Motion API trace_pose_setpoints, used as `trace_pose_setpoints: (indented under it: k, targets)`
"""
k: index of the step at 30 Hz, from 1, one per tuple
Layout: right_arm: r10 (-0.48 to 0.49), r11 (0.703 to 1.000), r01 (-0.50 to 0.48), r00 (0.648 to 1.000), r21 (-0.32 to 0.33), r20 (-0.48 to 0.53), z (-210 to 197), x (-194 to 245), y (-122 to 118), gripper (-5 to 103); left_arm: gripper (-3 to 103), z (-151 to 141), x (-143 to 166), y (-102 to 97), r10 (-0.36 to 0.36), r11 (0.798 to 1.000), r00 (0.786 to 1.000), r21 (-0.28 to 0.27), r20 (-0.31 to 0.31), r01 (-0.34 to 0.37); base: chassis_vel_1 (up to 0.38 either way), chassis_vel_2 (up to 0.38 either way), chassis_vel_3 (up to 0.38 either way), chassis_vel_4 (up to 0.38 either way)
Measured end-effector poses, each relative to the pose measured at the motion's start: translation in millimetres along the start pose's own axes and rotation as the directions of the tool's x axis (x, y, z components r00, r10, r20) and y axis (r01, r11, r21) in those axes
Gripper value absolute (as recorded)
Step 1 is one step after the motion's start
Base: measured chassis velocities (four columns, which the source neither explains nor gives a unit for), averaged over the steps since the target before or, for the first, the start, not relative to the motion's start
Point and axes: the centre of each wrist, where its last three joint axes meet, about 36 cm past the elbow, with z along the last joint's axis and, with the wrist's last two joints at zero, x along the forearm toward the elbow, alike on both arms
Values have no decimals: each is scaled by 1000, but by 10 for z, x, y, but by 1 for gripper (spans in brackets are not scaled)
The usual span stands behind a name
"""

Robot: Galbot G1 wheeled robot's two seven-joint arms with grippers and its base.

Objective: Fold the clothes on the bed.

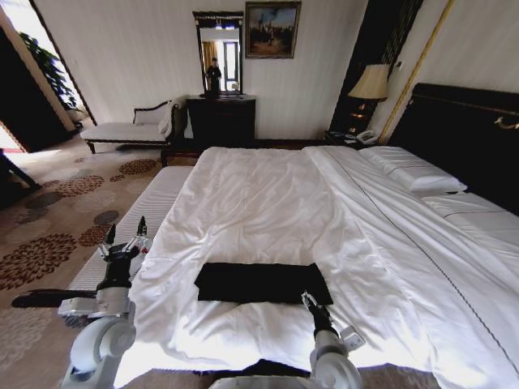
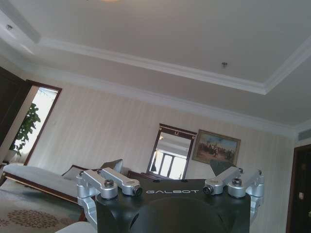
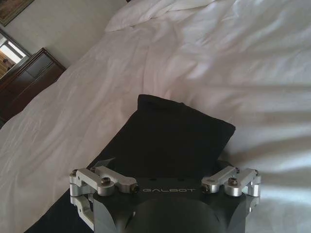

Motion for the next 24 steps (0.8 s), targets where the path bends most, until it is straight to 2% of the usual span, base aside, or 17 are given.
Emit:
trace_pose_setpoints:
  k: [4,8,10,13,16,19,20,23,24]
  targets:
    - [-13,1000,13,1000,-9,10,10,-192,-31,103,100,-2,11,-1,-1,1000,1000,-1,0,1,0,0,0,0]
    - [-38,998,40,998,-44,44,-20,-320,-28,86,100,8,14,-20,2,1000,1000,0,-1,-2,0,0,0,0]
    - [-42,998,45,998,-52,49,-24,-328,-26,86,100,10,16,-23,2,1000,1000,0,-1,-2,0,0,0,0]
    - [-62,994,68,996,-81,68,-27,-342,-17,70,100,15,19,-31,2,1000,1000,0,-1,-2,0,0,0,0]
    - [-71,993,78,995,-90,74,-24,-339,-16,65,100,17,20,-34,2,1000,1000,-1,-1,-2,0,0,0,0]
    - [-82,991,90,993,-101,81,-27,-337,-9,48,100,22,27,-44,2,1000,1000,0,-2,-2,0,0,0,0]
    - [-82,991,90,993,-101,81,-27,-337,-9,48,100,22,27,-44,2,1000,1000,0,-2,-2,0,0,0,0]
    - [-92,989,102,992,-106,91,-54,-338,14,27,100,15,34,-53,3,1000,1000,0,0,-3,0,0,0,0]
    - [-92,989,102,992,-106,91,-54,-338,14,27,100,15,34,-53,3,1000,1000,0,0,-3,0,0,0,0]
